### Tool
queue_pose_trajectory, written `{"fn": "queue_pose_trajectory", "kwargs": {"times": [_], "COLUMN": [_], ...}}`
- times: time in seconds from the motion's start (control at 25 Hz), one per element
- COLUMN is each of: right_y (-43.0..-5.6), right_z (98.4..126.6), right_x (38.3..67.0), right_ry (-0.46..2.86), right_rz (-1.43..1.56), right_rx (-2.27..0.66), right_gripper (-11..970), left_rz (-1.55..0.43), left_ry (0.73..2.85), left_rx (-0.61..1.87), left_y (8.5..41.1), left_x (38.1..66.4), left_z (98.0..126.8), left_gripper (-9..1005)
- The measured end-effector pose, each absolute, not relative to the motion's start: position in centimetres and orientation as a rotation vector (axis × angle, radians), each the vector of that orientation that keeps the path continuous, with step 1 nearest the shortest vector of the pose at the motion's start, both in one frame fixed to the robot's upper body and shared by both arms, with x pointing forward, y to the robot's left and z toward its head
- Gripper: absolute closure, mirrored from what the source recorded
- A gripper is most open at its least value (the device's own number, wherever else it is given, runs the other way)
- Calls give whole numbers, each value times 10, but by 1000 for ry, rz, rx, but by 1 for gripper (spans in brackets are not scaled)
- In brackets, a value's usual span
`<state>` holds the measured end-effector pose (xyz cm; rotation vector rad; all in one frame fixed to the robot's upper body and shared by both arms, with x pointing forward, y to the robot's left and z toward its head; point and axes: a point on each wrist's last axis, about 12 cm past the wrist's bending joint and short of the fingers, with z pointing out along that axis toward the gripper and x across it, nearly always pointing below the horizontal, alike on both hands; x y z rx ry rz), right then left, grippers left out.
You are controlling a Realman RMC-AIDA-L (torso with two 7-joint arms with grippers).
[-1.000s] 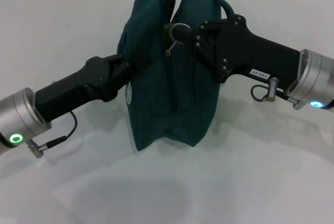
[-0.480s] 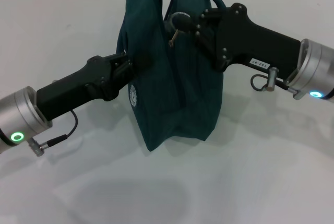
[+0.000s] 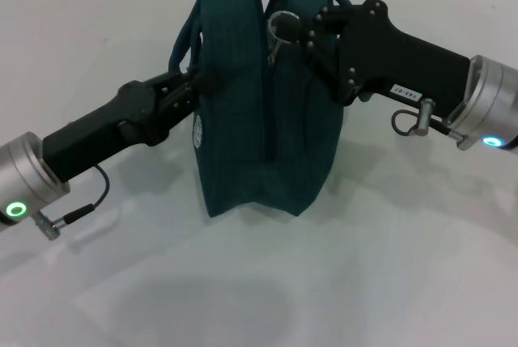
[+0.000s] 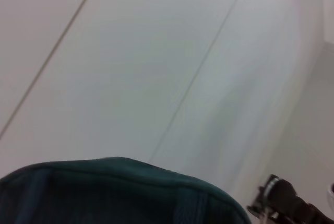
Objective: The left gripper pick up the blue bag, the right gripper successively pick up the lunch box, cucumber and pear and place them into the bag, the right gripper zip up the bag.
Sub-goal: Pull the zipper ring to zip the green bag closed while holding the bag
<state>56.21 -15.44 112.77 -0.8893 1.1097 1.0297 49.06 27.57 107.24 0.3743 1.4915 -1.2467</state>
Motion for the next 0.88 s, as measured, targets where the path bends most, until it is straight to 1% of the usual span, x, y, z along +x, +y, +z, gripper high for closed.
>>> {"fn": "queue_pose_trajectory", "kwargs": {"times": [0.32, 0.56, 0.88], "right_y": [-148, -134, -120], "right_z": [1128, 1133, 1143], "right_x": [561, 565, 577], "right_ry": [1106, 1092, 1083], "right_rz": [1042, 1048, 1011], "right_rx": [-917, -966, -1003], "right_gripper": [953, 953, 953], "left_rz": [-1240, -1215, -1141], "left_ry": [1499, 1513, 1469], "left_rx": [322, 294, 215], "left_y": [282, 294, 317], "left_x": [487, 477, 460], "left_z": [1069, 1065, 1066], "left_gripper": [721, 480, 464]}}
